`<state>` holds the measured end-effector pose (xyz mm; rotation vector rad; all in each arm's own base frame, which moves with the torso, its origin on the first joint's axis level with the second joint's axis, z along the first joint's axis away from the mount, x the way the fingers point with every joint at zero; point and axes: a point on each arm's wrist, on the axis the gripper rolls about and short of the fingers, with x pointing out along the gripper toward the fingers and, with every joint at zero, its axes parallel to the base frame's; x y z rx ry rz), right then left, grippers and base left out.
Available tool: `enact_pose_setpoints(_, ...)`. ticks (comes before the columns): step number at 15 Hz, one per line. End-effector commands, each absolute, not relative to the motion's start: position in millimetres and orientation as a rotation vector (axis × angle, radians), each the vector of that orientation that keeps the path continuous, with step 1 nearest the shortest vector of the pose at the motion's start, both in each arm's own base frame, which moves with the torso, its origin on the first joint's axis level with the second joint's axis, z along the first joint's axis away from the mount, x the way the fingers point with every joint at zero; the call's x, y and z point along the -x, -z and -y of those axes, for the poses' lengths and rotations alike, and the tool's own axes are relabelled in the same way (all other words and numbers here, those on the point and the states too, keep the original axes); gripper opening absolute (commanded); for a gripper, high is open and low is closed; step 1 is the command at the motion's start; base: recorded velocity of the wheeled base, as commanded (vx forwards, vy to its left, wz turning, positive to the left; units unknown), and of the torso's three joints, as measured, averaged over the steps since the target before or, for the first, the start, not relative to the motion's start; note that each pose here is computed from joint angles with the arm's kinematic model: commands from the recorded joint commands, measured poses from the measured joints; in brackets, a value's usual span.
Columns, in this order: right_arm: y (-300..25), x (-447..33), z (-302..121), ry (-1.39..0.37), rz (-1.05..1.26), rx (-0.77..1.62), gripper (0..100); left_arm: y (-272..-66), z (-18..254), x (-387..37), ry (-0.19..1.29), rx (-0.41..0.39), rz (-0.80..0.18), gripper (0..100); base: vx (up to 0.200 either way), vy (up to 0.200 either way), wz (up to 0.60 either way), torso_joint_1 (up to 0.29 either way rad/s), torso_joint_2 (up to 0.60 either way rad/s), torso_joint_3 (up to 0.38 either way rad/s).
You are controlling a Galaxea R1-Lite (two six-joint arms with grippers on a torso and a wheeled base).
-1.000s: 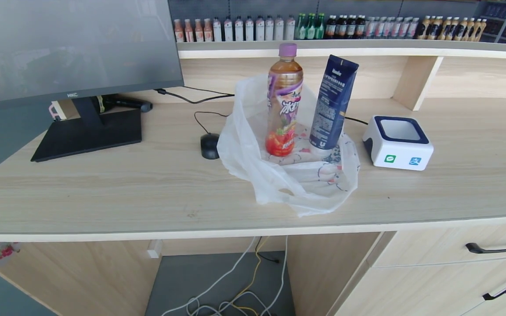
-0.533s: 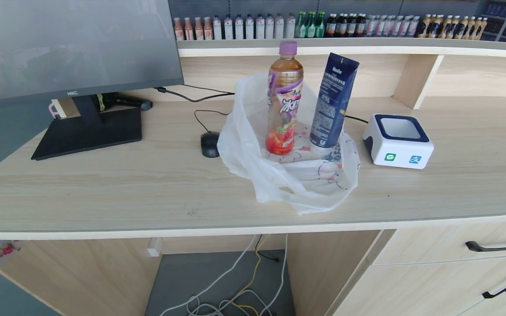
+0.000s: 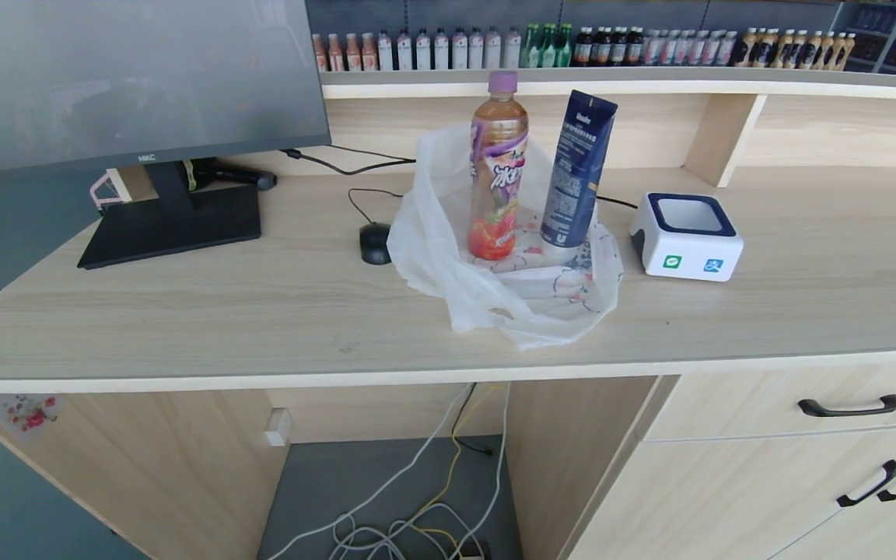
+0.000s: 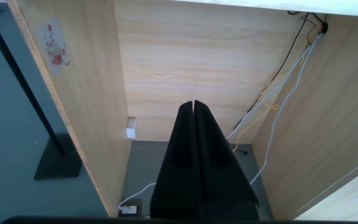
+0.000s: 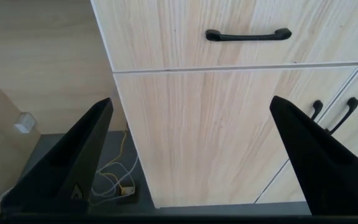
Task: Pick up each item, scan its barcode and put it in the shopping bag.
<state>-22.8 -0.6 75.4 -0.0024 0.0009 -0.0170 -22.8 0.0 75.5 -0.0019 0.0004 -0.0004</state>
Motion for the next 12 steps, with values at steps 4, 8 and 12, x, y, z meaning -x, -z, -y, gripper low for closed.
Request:
enact_pose_setpoints(4,-75.7,22.6,0.6,0.017,-0.002,0.003,100,-75.5,0.0,22.8,0.0,0.005,0.0,0,0.0,-0.2,0.0,0.01,0.0,0.0)
enact_pose_setpoints(8,-75.5,22.6,0.6,0.018,-0.003,0.0,100,-75.5,0.0,22.8,0.0,0.005,0.0,0,0.0,-0.2,0.0,0.004,0.0,0.002)
enact_pose_setpoints(12,-75.7,22.6,0.6,0.017,-0.002,0.0,100,-75.5,0.0,22.8,0.0,0.006,0.0,0,0.0,-0.2,0.0,0.005,0.0,0.001)
